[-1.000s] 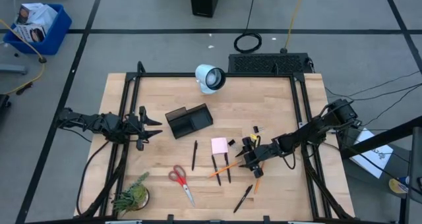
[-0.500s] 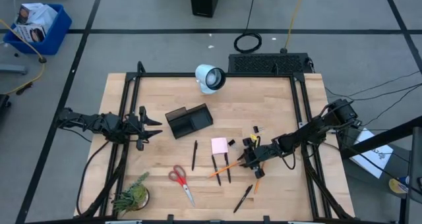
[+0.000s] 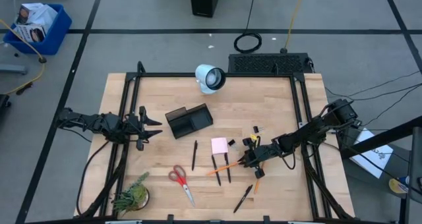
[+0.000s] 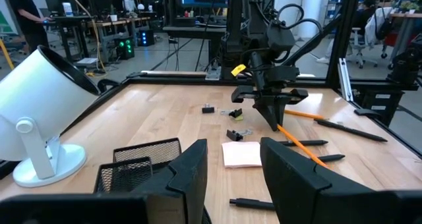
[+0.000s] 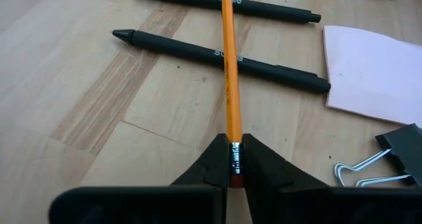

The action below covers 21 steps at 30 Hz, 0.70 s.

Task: Pick and place office supplies into organizer
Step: Put the orange pencil into the black desk organizer

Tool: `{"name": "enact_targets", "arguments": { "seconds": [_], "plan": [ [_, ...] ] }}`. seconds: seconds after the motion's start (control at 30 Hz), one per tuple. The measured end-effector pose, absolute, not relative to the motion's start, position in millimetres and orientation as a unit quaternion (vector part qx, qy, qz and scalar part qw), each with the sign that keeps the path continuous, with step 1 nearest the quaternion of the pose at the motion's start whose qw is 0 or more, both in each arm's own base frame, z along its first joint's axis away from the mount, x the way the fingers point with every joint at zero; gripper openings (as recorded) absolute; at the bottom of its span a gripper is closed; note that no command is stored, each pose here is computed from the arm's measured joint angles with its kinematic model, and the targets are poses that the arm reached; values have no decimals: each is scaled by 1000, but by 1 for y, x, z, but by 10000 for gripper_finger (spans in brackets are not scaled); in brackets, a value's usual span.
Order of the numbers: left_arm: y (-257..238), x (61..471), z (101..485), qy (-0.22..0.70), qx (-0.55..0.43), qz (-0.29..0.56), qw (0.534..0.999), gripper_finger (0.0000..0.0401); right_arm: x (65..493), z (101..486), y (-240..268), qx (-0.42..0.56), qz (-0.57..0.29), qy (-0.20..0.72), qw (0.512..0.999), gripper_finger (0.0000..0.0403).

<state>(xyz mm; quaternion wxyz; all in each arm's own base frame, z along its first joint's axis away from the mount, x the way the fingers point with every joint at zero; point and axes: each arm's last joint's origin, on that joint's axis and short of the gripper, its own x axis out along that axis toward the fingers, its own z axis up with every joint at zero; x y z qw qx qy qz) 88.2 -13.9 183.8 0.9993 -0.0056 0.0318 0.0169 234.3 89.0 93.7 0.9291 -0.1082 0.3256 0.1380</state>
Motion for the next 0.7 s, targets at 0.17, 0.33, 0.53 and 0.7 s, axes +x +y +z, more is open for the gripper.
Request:
{"name": "enact_targets", "arguments": {
  "seconds": [0.17,0.33,0.53,0.7],
  "plan": [
    [-14,88,184,32,-7,17,999,145,235,95,89,-87,131,321,934,30],
    [-14,88,186,22,-9,18,1000,145,237,97,90,-82,131,308,939,31],
    [-14,88,200,-50,-114,9,992,145,241,104,92,-85,136,264,951,19],
    [-14,87,208,-90,-201,-4,975,145,244,109,93,-91,137,236,958,32]
  ]
}}
